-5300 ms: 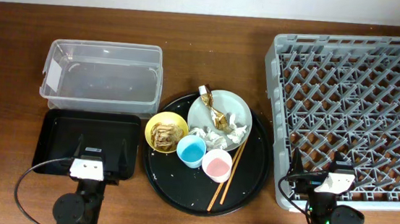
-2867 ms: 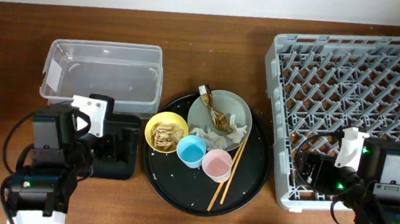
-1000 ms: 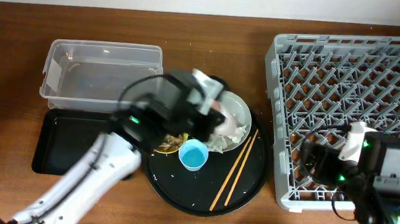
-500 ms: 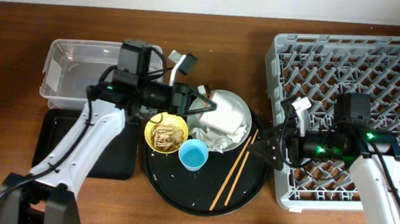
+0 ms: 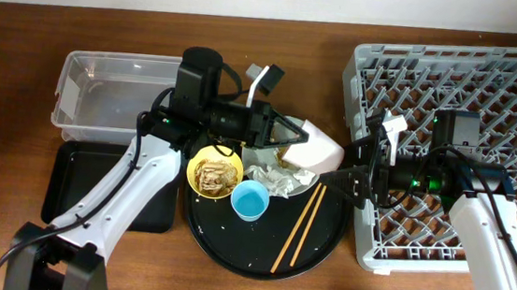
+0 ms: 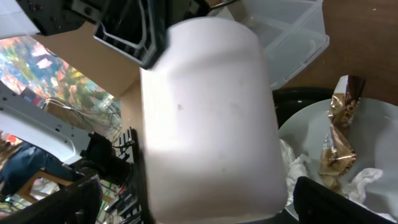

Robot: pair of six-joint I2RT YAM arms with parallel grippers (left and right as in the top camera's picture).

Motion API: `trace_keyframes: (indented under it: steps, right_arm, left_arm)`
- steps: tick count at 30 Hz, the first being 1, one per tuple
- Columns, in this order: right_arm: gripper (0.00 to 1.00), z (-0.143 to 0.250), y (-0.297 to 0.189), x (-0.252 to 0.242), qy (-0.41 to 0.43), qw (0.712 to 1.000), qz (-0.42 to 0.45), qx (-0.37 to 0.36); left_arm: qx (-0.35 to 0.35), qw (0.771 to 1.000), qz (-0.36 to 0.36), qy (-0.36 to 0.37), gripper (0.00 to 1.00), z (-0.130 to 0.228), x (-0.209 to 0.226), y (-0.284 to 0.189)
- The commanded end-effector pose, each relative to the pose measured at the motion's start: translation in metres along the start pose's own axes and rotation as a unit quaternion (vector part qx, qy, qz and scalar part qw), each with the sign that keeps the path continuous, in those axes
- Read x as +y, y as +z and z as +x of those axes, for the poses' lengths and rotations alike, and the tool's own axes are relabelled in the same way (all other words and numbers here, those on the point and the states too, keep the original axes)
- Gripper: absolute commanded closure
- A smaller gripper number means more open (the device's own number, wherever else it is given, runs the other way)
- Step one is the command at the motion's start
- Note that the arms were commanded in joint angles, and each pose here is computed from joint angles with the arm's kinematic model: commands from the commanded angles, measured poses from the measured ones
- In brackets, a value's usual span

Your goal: Sort waste into correct bins and load items into the dishwasher rack

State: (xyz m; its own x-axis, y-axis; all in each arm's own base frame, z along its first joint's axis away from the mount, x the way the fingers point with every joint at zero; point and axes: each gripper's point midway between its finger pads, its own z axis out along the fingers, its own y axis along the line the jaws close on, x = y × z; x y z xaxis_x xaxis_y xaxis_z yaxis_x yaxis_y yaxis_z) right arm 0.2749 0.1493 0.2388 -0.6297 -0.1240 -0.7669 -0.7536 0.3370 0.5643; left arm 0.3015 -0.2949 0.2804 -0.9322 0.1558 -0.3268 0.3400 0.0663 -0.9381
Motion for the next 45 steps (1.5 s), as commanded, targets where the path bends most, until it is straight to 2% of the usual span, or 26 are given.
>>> trace_keyframes:
  steps: [1,7,9,12,22,29,30,36,37,39,40,43,45]
  right_arm:
    - [0.02,-0.008,-0.001,0.004,-0.017,1.0,-0.01,-0.011]
    - [0.04,-0.015,-0.001,0.007,-0.035,0.999,-0.02,-0.023]
    - [0.12,-0.015,-0.001,0.007,-0.035,0.999,-0.021,-0.023]
    - [0.12,-0.015,-0.001,0.007,-0.034,0.999,-0.02,-0.023]
    - [0.23,-0.019,-0.001,0.004,-0.052,0.998,-0.014,-0.026]
    - [0.24,-0.024,-0.002,0.002,-0.07,0.997,-0.011,-0.033]
    - [0.28,-0.024,-0.002,0.002,-0.071,0.997,-0.011,-0.033]
    - [0.41,-0.024,-0.002,0.002,-0.071,0.997,-0.011,-0.033]
    - [0.41,-0.024,-0.002,0.001,-0.071,0.997,-0.01,-0.033]
    - [0.41,-0.022,-0.002,-0.005,-0.05,0.998,0.006,-0.026]
    - [0.42,-0.02,-0.002,-0.012,-0.033,0.999,0.026,-0.018]
    - [0.49,-0.01,-0.006,-0.041,0.041,0.993,0.113,0.006]
    - [0.53,-0.006,-0.011,-0.051,0.072,0.985,0.154,0.014]
  left_arm:
    - [0.0,0.999,0.001,-0.037,1.0,-0.003,-0.004,0.006]
    - [-0.009,0.999,-0.01,-0.051,0.99,-0.004,-0.007,0.023]
    - [-0.017,0.999,-0.005,-0.047,1.0,-0.009,-0.011,0.023]
    - [-0.02,0.999,-0.001,-0.037,0.99,-0.011,-0.014,0.023]
    - [-0.023,0.999,-0.003,-0.037,0.99,-0.012,-0.013,0.023]
    - [-0.023,0.999,-0.003,-0.037,1.0,-0.012,-0.013,0.023]
    - [-0.023,0.999,-0.004,-0.037,1.0,-0.012,-0.013,0.023]
    - [-0.031,0.999,-0.009,-0.019,0.99,-0.015,-0.011,0.023]
    - [-0.031,0.999,-0.01,-0.004,0.99,-0.015,-0.011,0.023]
    - [-0.035,0.997,-0.016,0.07,0.77,-0.017,-0.01,0.022]
    - [-0.041,0.994,-0.031,0.093,0.71,-0.019,-0.003,0.021]
    - [-0.066,0.984,-0.123,0.111,0.64,-0.024,0.04,0.001]
    - [-0.081,0.972,-0.196,0.103,0.64,-0.026,0.072,-0.025]
